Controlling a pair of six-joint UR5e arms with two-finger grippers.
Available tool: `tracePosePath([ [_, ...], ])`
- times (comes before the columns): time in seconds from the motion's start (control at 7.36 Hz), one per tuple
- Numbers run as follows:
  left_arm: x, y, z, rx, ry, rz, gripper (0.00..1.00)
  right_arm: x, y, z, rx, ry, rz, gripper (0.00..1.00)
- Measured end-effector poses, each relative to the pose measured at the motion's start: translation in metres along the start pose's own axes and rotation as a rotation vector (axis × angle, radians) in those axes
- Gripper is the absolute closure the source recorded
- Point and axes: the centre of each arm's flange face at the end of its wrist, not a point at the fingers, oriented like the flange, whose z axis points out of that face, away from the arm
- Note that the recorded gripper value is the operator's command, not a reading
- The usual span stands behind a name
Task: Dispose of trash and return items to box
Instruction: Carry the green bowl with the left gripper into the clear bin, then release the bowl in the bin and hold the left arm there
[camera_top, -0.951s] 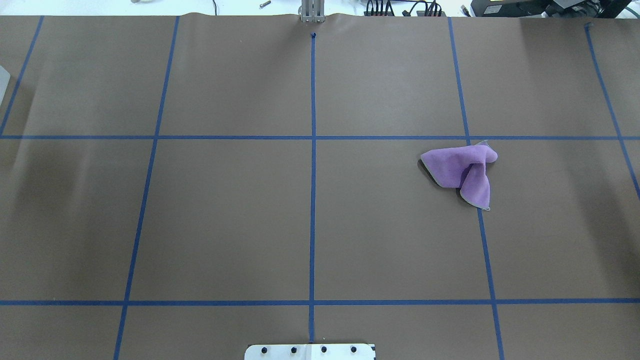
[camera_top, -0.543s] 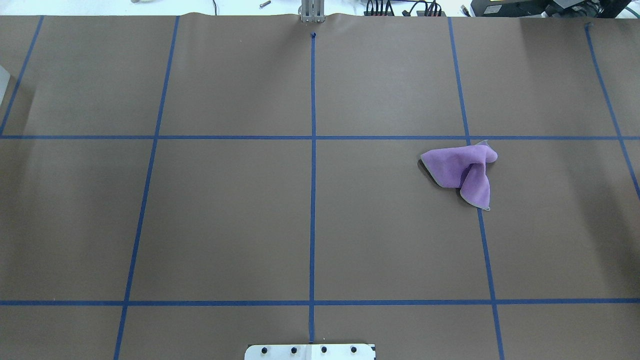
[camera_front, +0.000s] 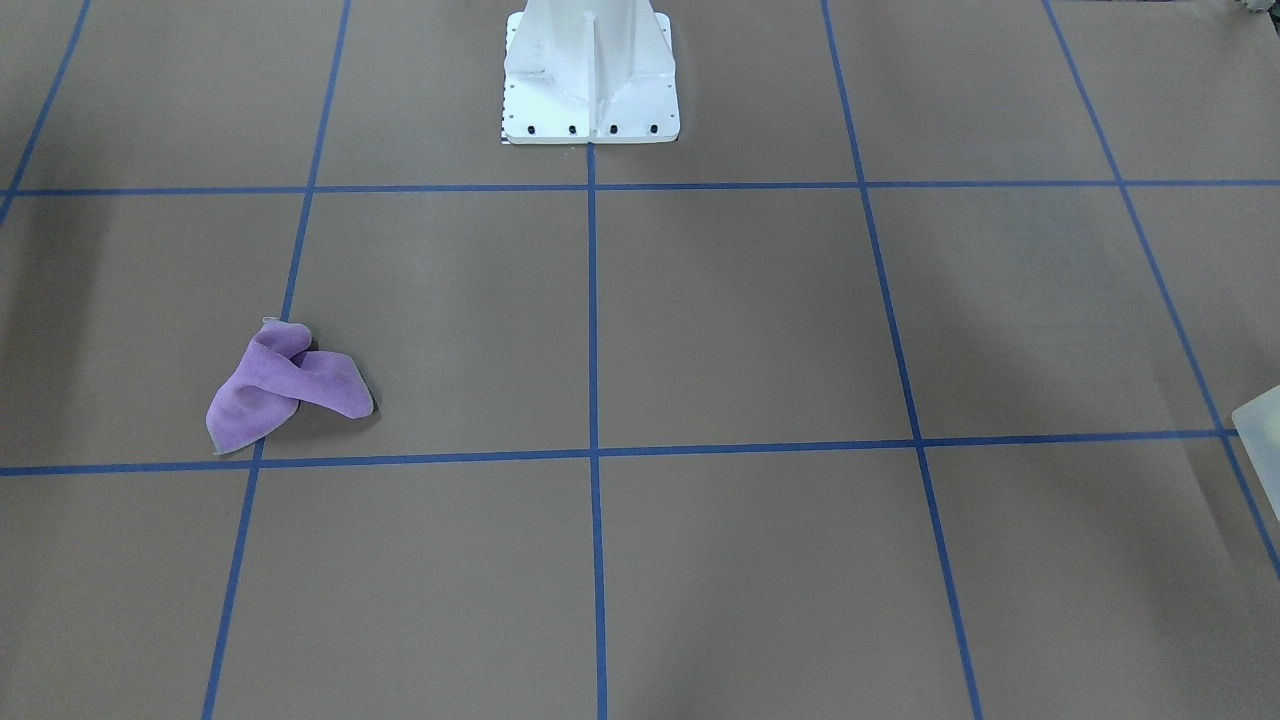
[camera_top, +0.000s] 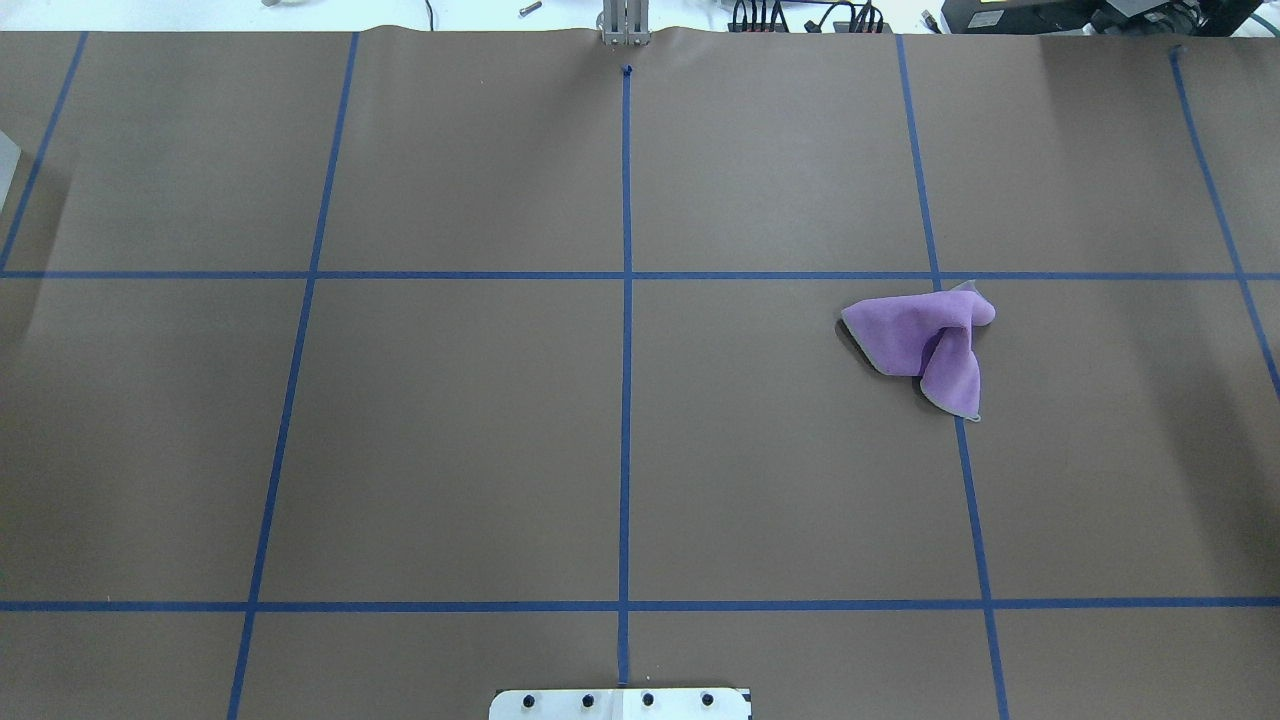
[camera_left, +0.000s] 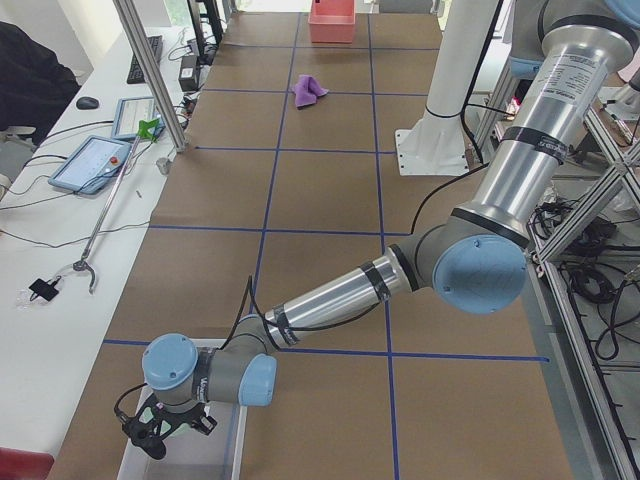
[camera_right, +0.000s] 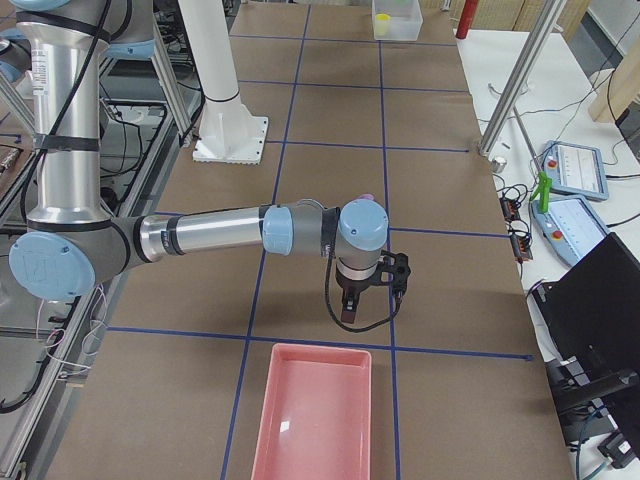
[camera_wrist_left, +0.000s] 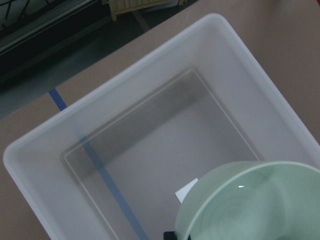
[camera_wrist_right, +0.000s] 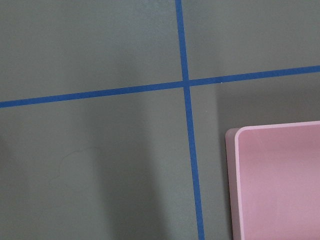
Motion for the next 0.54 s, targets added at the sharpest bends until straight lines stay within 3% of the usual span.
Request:
tracePosePath([
  [0.27, -0.012, -0.001, 0.017, 0.045, 0.033, -0.131, 1.00, -0.003, 0.001, -0.001, 0.002, 0.000, -0.005, 0.00],
  [0.54, -0.005, 0.014, 0.030, 0.049, 0.088, -0.269, 1.00, -0.003, 0.003, -0.001, 0.001, 0.000, -0.006, 0.00],
])
